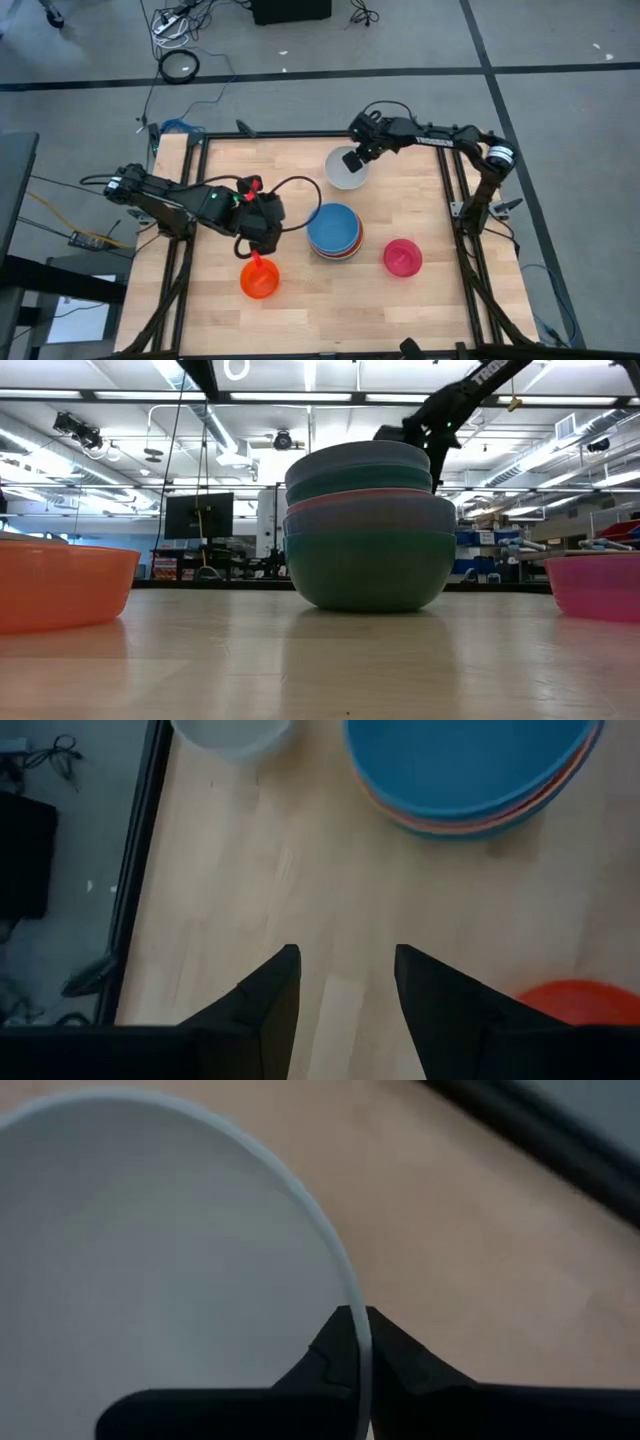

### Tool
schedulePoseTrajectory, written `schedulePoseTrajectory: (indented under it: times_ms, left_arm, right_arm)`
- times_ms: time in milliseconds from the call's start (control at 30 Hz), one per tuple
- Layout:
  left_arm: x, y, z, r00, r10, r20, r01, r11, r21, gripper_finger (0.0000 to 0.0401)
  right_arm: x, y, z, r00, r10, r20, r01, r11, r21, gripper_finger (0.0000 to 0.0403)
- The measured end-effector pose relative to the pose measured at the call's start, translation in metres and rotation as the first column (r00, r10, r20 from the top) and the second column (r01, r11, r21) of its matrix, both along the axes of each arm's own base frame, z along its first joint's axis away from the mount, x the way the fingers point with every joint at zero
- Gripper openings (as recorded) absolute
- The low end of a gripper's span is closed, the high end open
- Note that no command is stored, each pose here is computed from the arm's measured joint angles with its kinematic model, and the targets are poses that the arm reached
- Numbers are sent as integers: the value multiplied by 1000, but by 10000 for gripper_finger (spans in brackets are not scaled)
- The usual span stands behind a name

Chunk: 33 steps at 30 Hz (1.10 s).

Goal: Nest bowls inside each other
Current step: Stack the white bowl on top of the blue bowl

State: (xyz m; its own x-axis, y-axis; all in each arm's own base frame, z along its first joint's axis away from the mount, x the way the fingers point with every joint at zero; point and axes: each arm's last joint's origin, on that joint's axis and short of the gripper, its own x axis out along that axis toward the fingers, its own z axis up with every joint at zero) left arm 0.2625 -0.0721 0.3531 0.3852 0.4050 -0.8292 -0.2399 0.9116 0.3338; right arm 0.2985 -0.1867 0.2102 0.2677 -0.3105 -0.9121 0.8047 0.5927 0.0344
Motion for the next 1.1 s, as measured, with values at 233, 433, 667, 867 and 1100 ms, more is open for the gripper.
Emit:
schedulePoseTrajectory:
  times_ms: [233,433,667,867,1100]
  left_arm:
    - [-6,3,-1,998,45,-39,-43,998,41,172]
    - [-7,3,-1,998,59,-34,-57,997,54,172]
    - [-6,4,-1,997,69,-20,-67,995,79,172]
    - [-5,4,0,997,71,-8,-70,994,79,172]
    - [-4,3,0,997,72,6,-72,995,73,172]
  right_arm:
    - [-14,24,57,986,71,150,-60,995,-80,1]
    - [-38,62,109,942,146,302,-115,986,-119,0]
    - [-49,116,131,887,256,383,-258,965,-47,0]
    - [-37,147,128,863,311,398,-337,942,-7,0]
    - [-15,167,111,862,342,375,-377,926,20,0]
